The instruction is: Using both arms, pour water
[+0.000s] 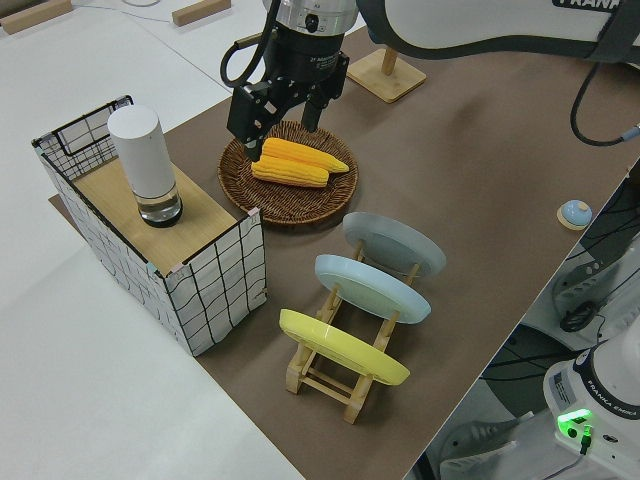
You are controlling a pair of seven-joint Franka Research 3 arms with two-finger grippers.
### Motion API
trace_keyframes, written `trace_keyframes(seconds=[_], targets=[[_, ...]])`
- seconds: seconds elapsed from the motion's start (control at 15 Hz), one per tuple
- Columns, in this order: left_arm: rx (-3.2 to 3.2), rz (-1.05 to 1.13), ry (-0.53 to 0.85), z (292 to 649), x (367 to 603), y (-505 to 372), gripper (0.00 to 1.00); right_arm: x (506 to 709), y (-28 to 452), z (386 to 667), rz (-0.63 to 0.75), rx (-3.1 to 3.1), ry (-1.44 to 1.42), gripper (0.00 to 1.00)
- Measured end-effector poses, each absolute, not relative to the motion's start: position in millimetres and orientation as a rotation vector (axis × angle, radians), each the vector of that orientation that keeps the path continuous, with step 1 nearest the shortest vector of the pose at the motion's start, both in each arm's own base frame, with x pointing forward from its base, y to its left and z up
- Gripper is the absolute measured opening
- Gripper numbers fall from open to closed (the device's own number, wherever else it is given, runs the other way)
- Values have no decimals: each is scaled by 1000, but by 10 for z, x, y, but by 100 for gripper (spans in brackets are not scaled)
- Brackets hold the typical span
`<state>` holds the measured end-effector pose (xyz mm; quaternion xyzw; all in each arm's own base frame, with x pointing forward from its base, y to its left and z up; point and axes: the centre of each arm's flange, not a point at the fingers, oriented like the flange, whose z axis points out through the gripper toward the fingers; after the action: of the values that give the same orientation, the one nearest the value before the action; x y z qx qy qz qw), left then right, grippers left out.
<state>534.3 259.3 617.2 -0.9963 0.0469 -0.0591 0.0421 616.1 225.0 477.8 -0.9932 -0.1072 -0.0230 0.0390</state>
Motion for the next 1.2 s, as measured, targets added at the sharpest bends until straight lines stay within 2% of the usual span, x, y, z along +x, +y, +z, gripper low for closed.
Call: trace_keyframes(seconds=[0.27, 0.53, 0.87, 1.2], targets=[[-3029, -321, 152, 6156, 5302, 2996, 100, 6330, 2513, 4540, -238, -3001, -365, 100], [-3024, -461, 169, 6035, 5330, 3296, 100, 6416, 2763, 4399, -426, -3014, -494, 100], [-3087, -703, 182, 5607, 5442, 3607, 100, 6537, 2734, 4491, -576, -2983, -497, 99], [-3071, -875, 163, 5362, 5600, 3713, 100, 6649, 2717, 4513, -622, -2972, -489, 97]])
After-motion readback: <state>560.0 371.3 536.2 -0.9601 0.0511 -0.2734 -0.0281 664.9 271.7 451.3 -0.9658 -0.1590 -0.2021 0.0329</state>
